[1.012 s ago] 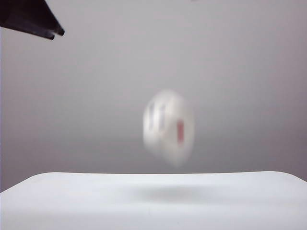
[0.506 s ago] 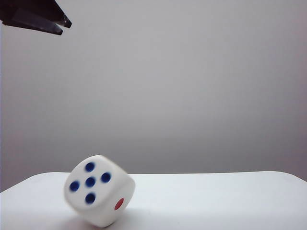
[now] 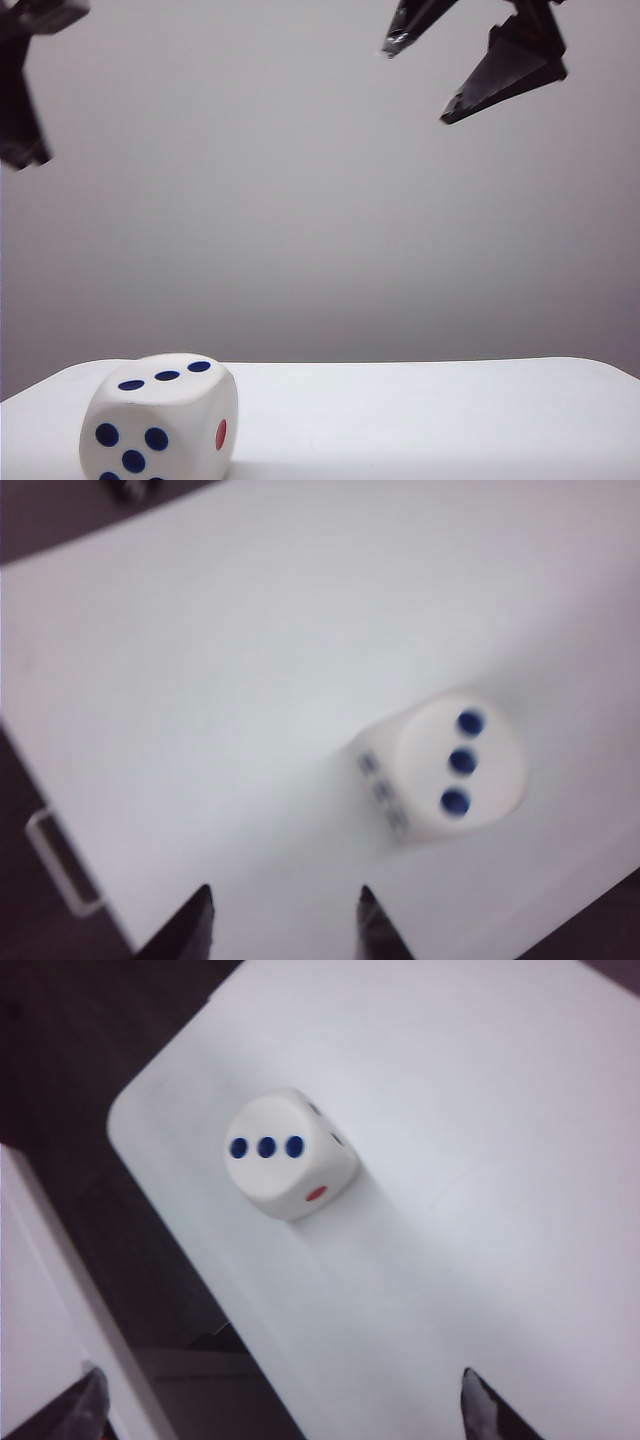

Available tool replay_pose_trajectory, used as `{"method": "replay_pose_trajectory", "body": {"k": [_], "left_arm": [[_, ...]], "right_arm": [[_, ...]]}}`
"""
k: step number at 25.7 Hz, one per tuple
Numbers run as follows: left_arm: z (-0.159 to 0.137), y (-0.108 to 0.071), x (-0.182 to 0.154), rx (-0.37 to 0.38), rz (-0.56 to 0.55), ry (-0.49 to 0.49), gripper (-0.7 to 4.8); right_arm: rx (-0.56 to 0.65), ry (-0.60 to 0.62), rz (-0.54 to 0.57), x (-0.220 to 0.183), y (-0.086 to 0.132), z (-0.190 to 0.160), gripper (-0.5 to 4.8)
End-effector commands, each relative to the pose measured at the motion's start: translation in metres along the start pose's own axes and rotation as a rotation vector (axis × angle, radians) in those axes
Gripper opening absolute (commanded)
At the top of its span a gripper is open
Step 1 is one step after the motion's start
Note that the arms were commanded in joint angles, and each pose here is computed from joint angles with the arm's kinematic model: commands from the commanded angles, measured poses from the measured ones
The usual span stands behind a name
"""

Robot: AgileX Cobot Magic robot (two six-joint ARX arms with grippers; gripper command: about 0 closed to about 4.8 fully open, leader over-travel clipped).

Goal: Pick up the dice on the table and roll the dice.

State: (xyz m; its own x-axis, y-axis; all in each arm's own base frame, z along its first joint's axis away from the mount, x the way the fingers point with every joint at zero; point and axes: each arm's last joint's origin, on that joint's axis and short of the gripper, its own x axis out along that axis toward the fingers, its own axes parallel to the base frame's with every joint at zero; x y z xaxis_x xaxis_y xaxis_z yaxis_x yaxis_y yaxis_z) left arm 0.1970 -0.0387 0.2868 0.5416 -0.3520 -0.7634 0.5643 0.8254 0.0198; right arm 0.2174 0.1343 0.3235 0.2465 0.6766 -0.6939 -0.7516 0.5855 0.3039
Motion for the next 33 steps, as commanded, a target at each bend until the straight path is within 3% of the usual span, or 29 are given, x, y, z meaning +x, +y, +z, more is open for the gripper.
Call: {"method": "replay_pose_trajectory", "body": {"k": [1,5,8,10,11,15,17,19,22,27,29,33], "left_arm": [[-0.009,0.0,-0.002,-0.01,0.082,0.117,1.82],[-0.018,-0.002,-0.004,0.004,0.105,0.232,1.8],[-0.019,-0.002,-0.004,-0.008,0.098,0.234,1.69],[-0.023,-0.005,-0.012,0.005,0.113,0.259,0.52],[-0.026,-0.008,-0.02,0.005,0.126,0.238,0.47],[-0.029,-0.016,-0.049,0.015,0.191,0.089,0.48],[-0.032,-0.02,-0.069,0.02,0.258,-0.04,0.48],[-0.034,-0.02,-0.082,-0.013,0.329,-0.147,0.48],[-0.036,-0.017,-0.095,-0.087,0.403,-0.244,0.48],[-0.038,-0.017,-0.113,-0.15,0.481,-0.395,0.49],[-0.039,-0.018,-0.118,-0.141,0.497,-0.455,0.49],[-0.047,-0.02,-0.111,-0.111,0.506,-0.604,0.49]], "right_arm": [[-0.002,0.008,0.025,0.004,-0.001,0.001,4.79],[-0.006,0.041,0.027,0.007,-0.002,-0.001,4.79],[-0.007,0.034,0.025,0.007,-0.002,-0.001,4.79],[0.024,0.051,-0.021,0.004,-0.002,-0.003,3.68],[0.029,0.056,-0.082,-0.002,0.0,-0.007,2.73],[-0.014,-0.033,-0.147,-0.019,0.008,-0.018,1.56],[-0.038,-0.159,-0.231,-0.033,0.014,-0.024,0.39],[-0.021,-0.287,-0.332,-0.046,0.018,-0.028,0.35],[-0.008,-0.399,-0.401,-0.057,0.022,-0.031,0.34],[-0.031,-0.58,-0.508,-0.073,0.028,-0.039,0.24],[-0.039,-0.657,-0.541,-0.079,0.031,-0.045,-0.02],[-0.055,-0.79,-0.623,-0.091,0.035,-0.063,-0.01]]}}
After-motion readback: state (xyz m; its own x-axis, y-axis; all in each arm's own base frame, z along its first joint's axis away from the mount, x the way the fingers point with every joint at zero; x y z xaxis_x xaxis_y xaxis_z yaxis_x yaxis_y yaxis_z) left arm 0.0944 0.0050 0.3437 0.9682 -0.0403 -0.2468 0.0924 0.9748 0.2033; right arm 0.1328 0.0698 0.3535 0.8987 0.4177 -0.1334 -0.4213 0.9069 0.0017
